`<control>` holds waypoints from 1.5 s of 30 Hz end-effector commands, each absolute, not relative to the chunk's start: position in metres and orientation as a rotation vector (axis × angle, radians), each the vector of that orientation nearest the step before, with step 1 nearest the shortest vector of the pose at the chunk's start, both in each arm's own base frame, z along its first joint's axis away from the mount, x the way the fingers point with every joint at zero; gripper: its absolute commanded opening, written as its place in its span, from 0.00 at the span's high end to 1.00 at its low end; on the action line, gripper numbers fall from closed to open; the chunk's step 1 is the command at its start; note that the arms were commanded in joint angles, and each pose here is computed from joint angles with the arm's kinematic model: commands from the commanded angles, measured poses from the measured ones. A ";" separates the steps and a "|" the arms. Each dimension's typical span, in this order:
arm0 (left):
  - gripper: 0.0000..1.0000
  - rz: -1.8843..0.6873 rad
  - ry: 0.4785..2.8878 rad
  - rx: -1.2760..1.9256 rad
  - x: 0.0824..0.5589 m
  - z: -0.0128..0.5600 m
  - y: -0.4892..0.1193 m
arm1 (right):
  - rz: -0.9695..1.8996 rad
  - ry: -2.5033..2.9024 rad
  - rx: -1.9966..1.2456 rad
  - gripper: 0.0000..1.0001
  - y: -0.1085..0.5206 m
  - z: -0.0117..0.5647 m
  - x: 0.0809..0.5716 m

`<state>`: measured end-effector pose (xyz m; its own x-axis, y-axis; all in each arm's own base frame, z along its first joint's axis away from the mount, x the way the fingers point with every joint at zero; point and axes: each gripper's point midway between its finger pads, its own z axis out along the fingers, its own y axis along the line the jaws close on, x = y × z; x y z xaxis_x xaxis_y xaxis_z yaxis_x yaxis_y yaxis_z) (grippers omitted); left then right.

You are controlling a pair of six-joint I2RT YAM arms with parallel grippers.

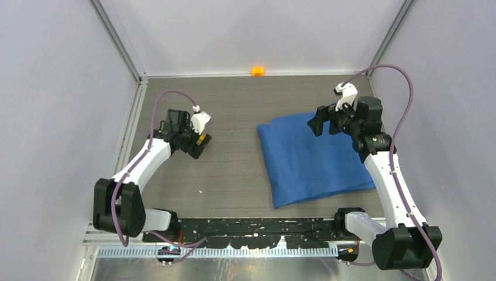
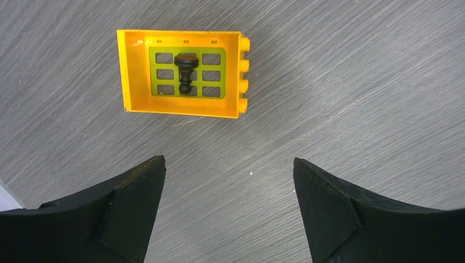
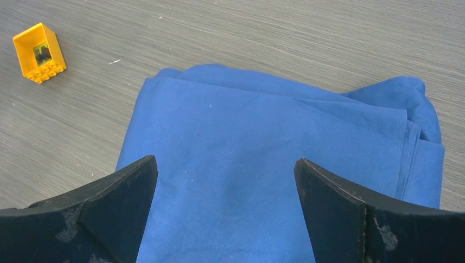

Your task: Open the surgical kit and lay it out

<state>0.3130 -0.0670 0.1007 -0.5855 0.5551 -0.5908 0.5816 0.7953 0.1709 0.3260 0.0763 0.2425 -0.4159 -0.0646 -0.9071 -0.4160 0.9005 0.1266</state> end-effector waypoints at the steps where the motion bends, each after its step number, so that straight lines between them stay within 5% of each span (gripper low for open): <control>1: 0.12 0.000 2.434 0.819 0.311 0.094 -0.057 | 0.387 1.938 -0.391 0.00 0.076 0.248 0.326; 18: 0.21 -0.012 2.707 0.527 0.362 0.020 -0.061 | 0.397 1.955 -0.414 0.00 0.078 0.239 0.326; 45: 0.31 -0.078 2.670 0.106 0.580 0.015 -0.076 | 0.335 2.025 -0.422 0.00 0.068 0.214 0.336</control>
<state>0.5858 -0.0790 0.0310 -0.8381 0.1539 -0.5233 0.1835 0.9830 -0.0049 0.3295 0.0725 0.2103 -0.4665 -0.1332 -0.8744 -0.4337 0.8961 0.0949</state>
